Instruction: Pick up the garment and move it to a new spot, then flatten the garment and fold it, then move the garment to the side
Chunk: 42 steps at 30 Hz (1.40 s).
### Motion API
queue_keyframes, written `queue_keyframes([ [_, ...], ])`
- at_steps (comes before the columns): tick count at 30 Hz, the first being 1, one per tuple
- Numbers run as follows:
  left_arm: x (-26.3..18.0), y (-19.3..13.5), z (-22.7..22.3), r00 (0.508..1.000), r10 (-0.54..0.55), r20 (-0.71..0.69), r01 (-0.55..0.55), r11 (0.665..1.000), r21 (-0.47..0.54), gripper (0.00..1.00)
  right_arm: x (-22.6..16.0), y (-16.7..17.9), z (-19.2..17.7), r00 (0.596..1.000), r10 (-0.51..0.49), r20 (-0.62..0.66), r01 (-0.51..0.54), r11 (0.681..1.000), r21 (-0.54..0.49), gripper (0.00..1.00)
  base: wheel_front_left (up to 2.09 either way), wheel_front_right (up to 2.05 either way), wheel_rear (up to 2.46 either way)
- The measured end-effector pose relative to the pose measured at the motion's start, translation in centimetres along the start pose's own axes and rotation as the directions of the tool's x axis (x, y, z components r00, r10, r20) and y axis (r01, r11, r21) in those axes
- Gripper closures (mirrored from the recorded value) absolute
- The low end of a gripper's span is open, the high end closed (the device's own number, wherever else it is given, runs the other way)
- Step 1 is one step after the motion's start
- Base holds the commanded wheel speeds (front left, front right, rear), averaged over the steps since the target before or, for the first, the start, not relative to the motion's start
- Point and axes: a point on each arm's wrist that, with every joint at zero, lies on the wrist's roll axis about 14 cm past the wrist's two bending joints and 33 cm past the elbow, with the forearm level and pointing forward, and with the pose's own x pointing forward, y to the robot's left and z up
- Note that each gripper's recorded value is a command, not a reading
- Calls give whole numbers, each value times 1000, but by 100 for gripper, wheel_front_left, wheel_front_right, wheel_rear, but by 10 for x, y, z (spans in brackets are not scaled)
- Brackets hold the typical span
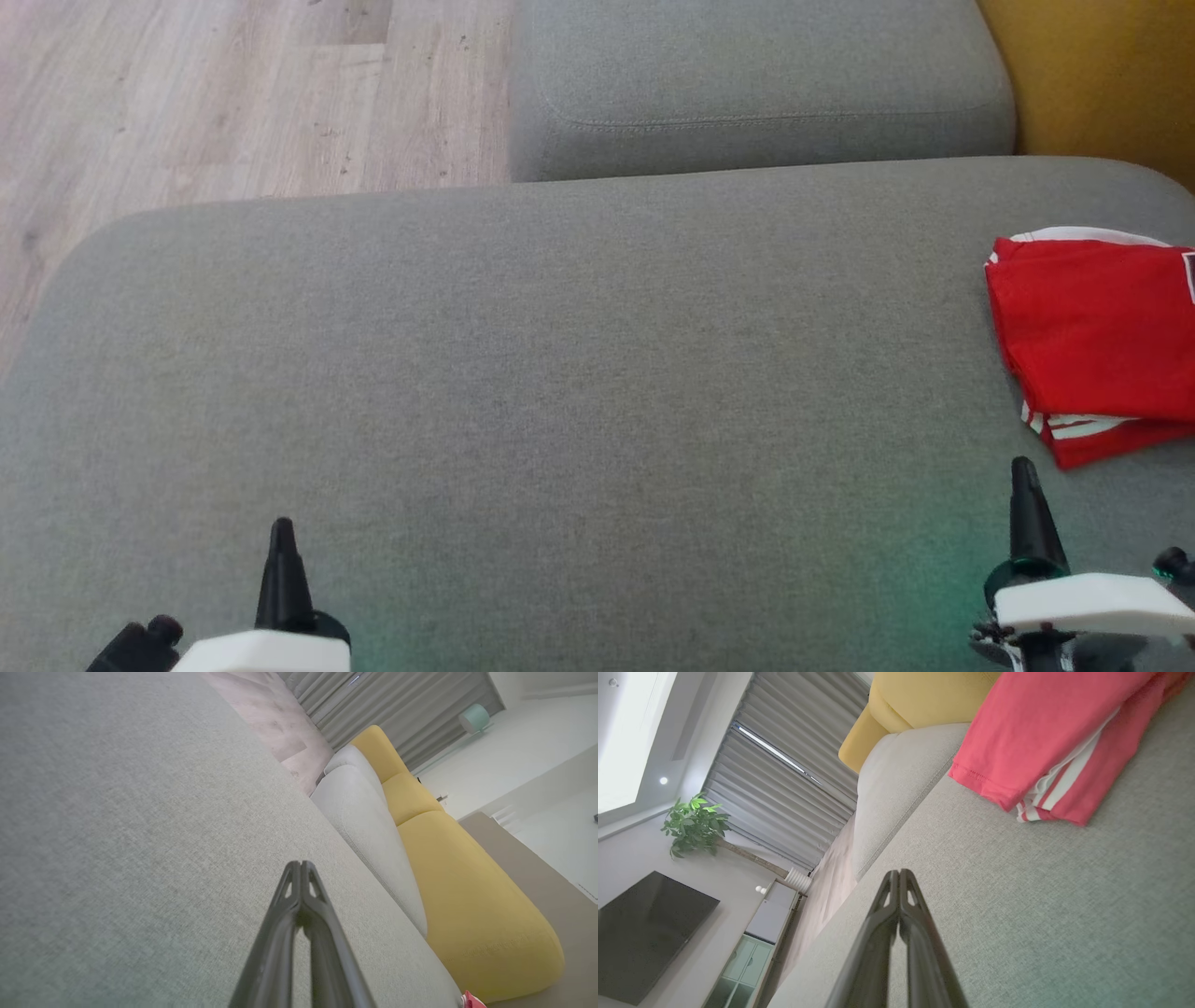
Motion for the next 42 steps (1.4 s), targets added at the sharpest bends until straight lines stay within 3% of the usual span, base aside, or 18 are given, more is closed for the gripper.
queue_keyframes([
  [20, 13, -4, 6, 1000, -17, -13, 14, 977, -214, 100, 8, -1, 8, 1000, -10, 10, 8, 974, 228, 100, 0, 0, 0],
  [42, 31, -13, 21, 998, -58, 9, 55, 892, -449, 100, 15, -1, 18, 1000, -9, 23, -3, 880, 475, 100, 0, 0, 0],
])
